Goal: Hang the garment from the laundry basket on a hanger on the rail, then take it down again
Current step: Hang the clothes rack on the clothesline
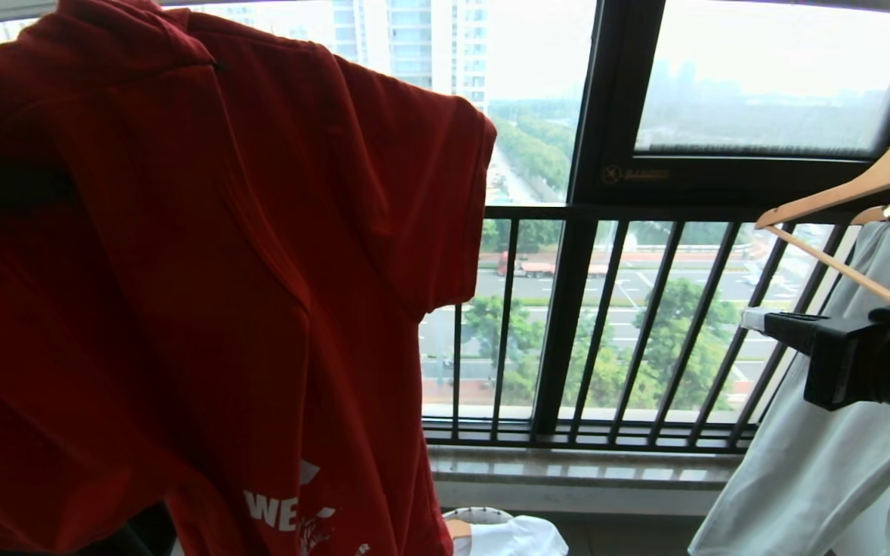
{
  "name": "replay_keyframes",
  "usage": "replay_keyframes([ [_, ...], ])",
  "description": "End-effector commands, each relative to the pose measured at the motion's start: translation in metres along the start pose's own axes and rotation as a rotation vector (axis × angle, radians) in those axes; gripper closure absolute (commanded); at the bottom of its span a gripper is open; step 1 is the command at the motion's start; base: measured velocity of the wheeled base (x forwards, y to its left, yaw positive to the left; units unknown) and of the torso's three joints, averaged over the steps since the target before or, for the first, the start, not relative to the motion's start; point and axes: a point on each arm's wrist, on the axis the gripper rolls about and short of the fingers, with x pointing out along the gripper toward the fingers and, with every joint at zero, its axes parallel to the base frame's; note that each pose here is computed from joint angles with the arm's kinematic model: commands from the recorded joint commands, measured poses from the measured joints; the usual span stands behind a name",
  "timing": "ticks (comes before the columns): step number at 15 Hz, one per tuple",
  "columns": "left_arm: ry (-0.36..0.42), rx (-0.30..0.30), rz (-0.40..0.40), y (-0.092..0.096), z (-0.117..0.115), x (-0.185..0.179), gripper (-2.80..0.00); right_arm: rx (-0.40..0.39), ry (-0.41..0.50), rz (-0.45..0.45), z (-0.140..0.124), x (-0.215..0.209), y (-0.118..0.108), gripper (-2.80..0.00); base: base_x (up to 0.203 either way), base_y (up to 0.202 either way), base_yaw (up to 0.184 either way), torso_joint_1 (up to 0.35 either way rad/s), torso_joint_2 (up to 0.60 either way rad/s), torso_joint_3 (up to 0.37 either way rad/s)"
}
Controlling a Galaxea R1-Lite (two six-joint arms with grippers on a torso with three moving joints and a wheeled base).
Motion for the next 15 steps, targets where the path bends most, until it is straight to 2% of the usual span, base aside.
replay_keyframes([
  [1,-0.001,0.001,-0.006,-0.0026,-0.0010,-0.0013,0.00,0.002,-0.017,0.003,-0.0005,-0.0075,-0.0006,0.00,0.000,0.000,0.000,0.161,-0.35,-0.183],
  [15,-0.006,0.012,-0.008,-0.0082,-0.0030,-0.0043,0.00,0.002,-0.022,0.005,-0.0044,-0.0141,-0.0013,0.00,0.000,0.000,0.000,0.154,-0.32,-0.164],
])
